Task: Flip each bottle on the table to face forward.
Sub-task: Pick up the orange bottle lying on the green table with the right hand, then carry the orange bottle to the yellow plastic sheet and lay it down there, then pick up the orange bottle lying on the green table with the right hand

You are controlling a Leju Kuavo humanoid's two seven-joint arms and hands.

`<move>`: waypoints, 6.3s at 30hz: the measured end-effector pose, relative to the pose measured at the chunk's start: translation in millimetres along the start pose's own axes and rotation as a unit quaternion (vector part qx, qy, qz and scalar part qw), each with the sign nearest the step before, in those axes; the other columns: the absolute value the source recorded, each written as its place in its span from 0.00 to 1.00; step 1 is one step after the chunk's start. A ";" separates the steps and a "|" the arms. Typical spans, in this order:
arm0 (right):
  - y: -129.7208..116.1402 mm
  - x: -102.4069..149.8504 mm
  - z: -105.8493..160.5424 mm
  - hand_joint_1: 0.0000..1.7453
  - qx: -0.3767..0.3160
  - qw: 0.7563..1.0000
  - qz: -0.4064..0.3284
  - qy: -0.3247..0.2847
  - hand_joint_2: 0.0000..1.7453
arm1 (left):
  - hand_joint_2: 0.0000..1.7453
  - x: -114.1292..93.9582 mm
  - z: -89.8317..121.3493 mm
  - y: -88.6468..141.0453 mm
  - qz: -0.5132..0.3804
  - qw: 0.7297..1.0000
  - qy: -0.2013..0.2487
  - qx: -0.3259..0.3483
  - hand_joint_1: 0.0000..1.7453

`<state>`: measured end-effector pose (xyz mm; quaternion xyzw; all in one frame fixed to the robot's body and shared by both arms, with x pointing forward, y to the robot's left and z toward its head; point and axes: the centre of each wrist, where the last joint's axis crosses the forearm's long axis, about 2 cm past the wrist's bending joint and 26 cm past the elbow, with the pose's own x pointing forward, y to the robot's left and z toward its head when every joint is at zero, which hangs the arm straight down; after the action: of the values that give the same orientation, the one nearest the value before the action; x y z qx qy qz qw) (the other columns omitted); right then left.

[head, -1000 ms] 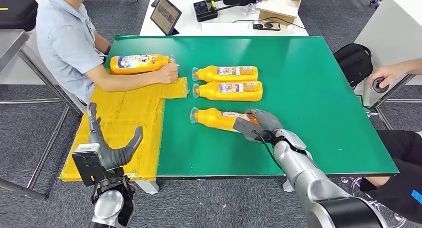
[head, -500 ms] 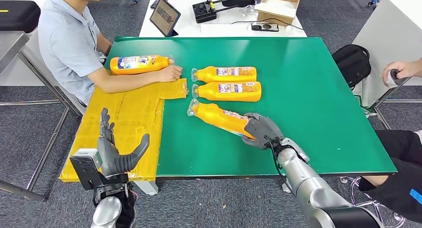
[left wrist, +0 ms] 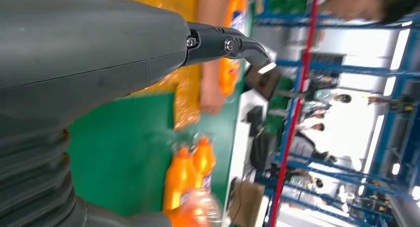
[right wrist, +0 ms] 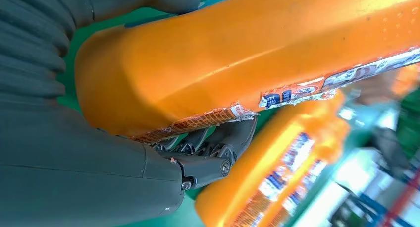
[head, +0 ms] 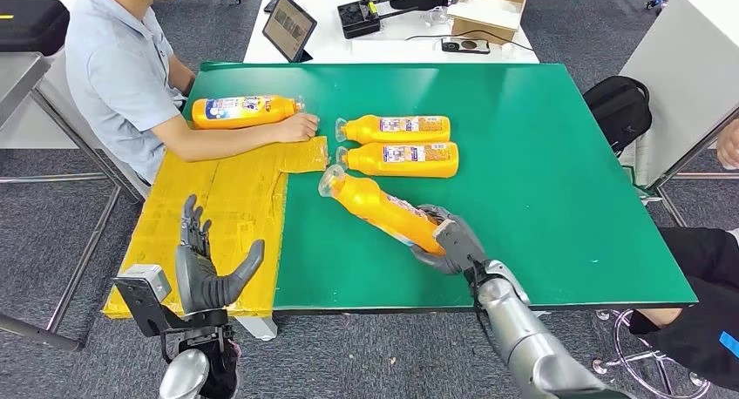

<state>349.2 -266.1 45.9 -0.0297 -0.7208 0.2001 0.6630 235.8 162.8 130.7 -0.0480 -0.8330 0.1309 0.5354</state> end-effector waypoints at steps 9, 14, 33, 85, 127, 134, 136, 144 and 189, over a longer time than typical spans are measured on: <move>24.6 25.1 6.7 1.00 -0.047 0.994 -0.047 -0.088 1.00 | 1.00 -9.0 31.2 -10.3 0.068 0.993 0.086 -0.038 0.00; 43.1 48.7 11.0 1.00 -0.059 0.986 -0.032 -0.156 1.00 | 1.00 -11.3 45.3 -22.1 0.104 0.986 0.108 -0.078 0.00; 160.2 104.5 21.1 1.00 0.065 0.967 -0.043 -0.244 1.00 | 1.00 -5.0 50.6 -39.4 0.130 0.978 0.075 -0.142 0.00; 146.1 60.2 140.3 0.00 -0.097 0.980 -0.031 -0.171 0.00 | 1.00 0.1 26.9 85.1 -0.127 0.991 0.025 -0.034 1.00; 120.2 69.3 129.5 0.00 -0.080 0.974 -0.087 -0.193 0.00 | 1.00 -78.6 -106.8 66.9 -0.555 0.747 0.090 -0.354 0.06; 120.9 67.2 129.2 0.00 -0.078 0.975 -0.086 -0.189 0.00 | 1.00 -79.9 -109.3 65.2 -0.559 0.743 0.104 -0.354 0.00; 121.2 66.6 129.1 0.00 -0.076 0.976 -0.086 -0.188 0.00 | 1.00 -80.7 -111.1 63.3 -0.561 0.739 0.120 -0.355 0.00; 121.3 63.2 126.4 0.00 -0.078 0.977 -0.091 -0.179 0.00 | 1.00 -78.5 -126.6 55.0 -0.457 0.787 0.183 -0.372 0.00; -14.2 -7.8 85.0 0.00 -0.137 0.897 0.417 -0.044 1.00 | 1.00 35.3 -28.6 37.6 -0.092 0.984 -0.149 -0.014 0.00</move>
<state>271.0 -302.7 39.7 -0.4093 -0.6910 0.3584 0.4760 244.5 211.5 162.8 0.0419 -0.9062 0.0752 0.4139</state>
